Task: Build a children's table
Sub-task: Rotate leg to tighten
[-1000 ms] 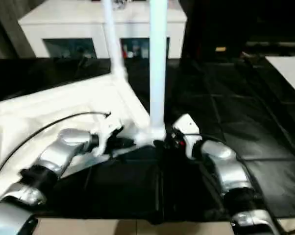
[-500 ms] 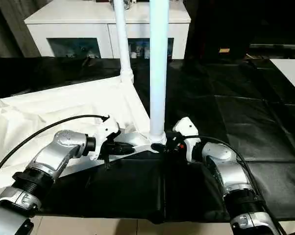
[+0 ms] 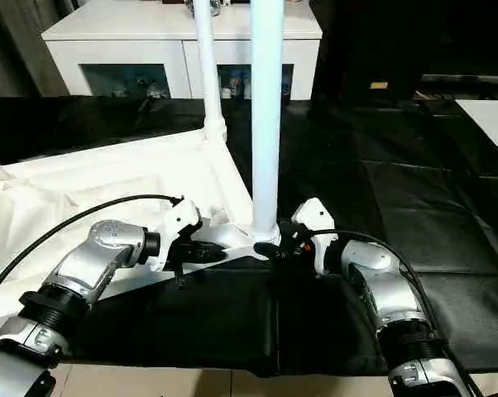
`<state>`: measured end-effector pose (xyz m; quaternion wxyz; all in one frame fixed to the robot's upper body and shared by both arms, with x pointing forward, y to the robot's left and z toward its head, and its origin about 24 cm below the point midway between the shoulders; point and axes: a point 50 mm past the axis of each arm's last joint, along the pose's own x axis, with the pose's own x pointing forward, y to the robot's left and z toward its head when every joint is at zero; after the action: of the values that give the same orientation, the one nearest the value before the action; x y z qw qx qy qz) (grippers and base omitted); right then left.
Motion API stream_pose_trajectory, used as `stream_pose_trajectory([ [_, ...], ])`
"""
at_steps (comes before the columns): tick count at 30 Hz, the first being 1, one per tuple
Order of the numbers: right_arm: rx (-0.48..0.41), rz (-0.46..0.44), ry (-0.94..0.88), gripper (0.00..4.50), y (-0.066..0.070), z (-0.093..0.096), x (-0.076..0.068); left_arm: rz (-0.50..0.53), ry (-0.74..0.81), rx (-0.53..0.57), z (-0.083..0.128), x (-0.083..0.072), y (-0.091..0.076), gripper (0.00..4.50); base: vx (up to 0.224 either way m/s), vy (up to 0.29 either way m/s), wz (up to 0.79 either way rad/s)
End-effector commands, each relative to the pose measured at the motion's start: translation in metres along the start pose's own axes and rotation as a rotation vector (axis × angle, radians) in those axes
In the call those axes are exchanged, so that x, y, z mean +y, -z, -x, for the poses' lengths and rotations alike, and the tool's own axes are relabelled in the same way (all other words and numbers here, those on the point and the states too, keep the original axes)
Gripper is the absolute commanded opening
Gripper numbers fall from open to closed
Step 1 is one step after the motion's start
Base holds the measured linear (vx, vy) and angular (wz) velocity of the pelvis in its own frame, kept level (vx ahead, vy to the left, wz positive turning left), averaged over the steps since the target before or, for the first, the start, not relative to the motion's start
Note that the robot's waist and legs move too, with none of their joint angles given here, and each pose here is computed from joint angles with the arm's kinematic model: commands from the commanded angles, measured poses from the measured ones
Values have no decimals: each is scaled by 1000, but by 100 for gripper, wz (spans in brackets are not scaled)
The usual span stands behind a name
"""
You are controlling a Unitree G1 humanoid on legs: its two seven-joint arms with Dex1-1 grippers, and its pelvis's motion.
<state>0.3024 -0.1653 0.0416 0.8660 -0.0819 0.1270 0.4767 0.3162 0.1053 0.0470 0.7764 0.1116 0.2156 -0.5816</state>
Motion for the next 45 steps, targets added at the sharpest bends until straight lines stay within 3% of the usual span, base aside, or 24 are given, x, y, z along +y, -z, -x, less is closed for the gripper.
stream_pose_trajectory([
  [1,-45,64,-90,351,-12,-13,9,-7,48,-5,-8,-8,-2,0,0,0,0],
  [17,-68,57,-110,351,-15,-24,12,-7,50,-4,-8,-8,-1,0,0,0,0],
  [24,-85,46,-129,286,-16,-27,13,-7,49,2,-7,-7,-1,0,0,0,0],
  [34,-99,39,-124,272,-13,-28,17,1,44,11,-6,-7,2,0,0,0,0],
  [40,-95,-38,84,272,-5,-37,11,12,-56,49,-14,-2,5,0,0,0,0],
  [45,-39,-186,399,272,3,-59,10,73,-318,73,-37,14,-5,0,0,0,0],
])
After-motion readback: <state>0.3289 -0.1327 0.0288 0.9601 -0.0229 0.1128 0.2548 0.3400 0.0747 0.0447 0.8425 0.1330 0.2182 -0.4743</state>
